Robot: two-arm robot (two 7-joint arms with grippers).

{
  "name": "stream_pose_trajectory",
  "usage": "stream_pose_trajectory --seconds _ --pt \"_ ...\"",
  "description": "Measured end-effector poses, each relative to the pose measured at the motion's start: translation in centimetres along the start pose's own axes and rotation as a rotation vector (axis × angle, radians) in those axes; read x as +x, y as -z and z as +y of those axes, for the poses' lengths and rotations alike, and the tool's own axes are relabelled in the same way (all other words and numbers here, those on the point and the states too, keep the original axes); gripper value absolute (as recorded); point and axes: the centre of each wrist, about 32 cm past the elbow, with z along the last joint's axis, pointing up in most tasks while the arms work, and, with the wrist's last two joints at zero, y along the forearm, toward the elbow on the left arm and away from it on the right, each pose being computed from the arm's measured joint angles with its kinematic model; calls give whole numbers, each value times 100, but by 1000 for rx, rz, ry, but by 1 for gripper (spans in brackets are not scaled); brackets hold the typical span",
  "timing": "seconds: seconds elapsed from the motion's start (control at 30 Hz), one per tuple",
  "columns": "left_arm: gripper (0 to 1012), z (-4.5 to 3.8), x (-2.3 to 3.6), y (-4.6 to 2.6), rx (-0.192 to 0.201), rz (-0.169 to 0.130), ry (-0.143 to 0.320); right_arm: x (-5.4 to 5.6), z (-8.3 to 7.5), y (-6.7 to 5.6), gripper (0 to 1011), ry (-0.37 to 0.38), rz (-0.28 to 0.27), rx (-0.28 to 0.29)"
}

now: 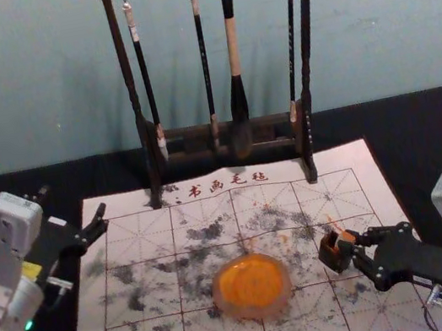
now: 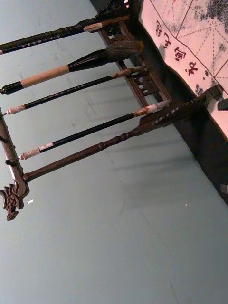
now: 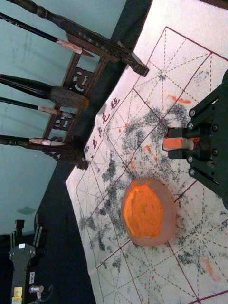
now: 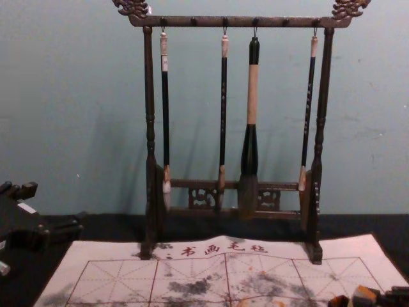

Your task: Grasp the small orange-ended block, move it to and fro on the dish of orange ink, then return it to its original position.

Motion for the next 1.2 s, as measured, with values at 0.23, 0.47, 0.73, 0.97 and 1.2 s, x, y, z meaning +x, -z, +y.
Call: stream_pose_trajectory --seconds 0.23,0.47,0.73,0.97,1.2 --pt "1001 0 0 0 0 0 0 0 0 0 104 0 0 0" --pt "1001 0 0 0 0 0 0 0 0 0 104 0 0 0" --pt "1001 0 0 0 0 0 0 3 -2 -2 104 4 2 0" --pt "1001 0 0 0 0 0 0 4 -11 -31 104 15 19 12" --pt "1001 0 0 0 0 0 0 18 -29 -83 104 19 35 32"
